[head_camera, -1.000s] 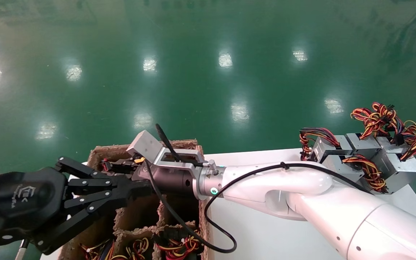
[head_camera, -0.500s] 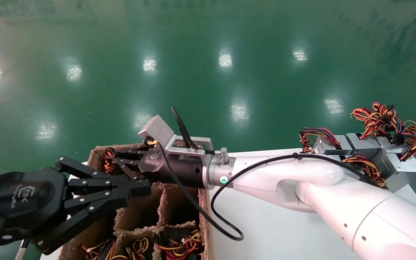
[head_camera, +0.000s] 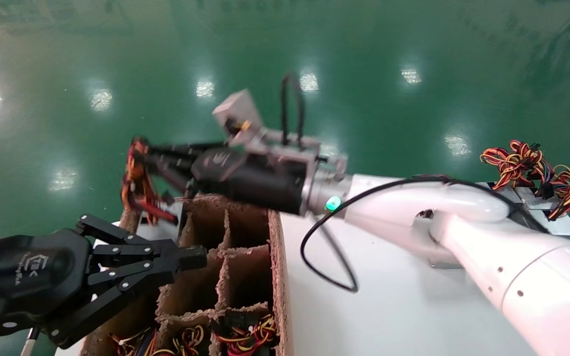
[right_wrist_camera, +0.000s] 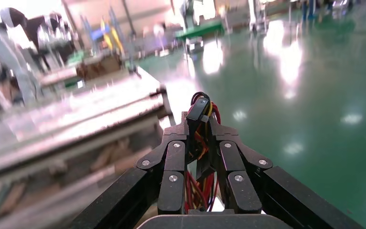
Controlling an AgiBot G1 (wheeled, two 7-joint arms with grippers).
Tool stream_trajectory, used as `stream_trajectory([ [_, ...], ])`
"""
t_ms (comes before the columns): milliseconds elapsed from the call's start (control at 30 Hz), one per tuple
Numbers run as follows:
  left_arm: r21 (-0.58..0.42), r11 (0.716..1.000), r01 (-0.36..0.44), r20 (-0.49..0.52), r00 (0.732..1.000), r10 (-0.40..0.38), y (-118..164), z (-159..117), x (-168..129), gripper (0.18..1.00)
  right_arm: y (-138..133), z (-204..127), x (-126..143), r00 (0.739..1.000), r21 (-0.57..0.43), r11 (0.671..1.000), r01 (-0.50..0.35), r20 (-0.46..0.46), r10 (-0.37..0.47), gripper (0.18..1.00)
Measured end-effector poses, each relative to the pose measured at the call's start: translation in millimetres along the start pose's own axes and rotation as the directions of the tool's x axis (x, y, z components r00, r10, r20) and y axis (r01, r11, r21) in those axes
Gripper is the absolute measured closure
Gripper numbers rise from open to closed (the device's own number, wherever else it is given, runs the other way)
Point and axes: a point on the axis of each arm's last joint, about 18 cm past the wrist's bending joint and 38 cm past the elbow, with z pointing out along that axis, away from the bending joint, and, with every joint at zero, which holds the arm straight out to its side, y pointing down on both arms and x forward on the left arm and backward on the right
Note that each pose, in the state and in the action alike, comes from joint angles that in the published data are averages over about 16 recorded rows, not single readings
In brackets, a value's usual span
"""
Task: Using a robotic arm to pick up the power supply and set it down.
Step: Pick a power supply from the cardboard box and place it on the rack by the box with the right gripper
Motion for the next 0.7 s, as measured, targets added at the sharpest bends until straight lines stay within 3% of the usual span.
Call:
stream_trajectory([
  [200, 0.000, 1.000, 0.000, 0.000, 1.000, 0.000, 0.0, 0.0, 0.0, 0.993, -37.8, -18.4, 7.2, 0.999, 0.137, 0.990, -0.036, 0.021, 0.033, 0.931],
  [400, 0.000, 1.000, 0.000, 0.000, 1.000, 0.000, 0.0, 0.0, 0.0, 0.993, -75.2, -43.2, 17.9, 1.000, 0.259, 0.966, -0.017, 0.015, 0.014, 0.932],
  [700, 0.000, 1.000, 0.000, 0.000, 1.000, 0.000, 0.0, 0.0, 0.0, 0.993, -114.6, -92.9, 47.3, 0.991, 0.349, 0.933, 0.090, -0.120, -0.051, 0.934],
])
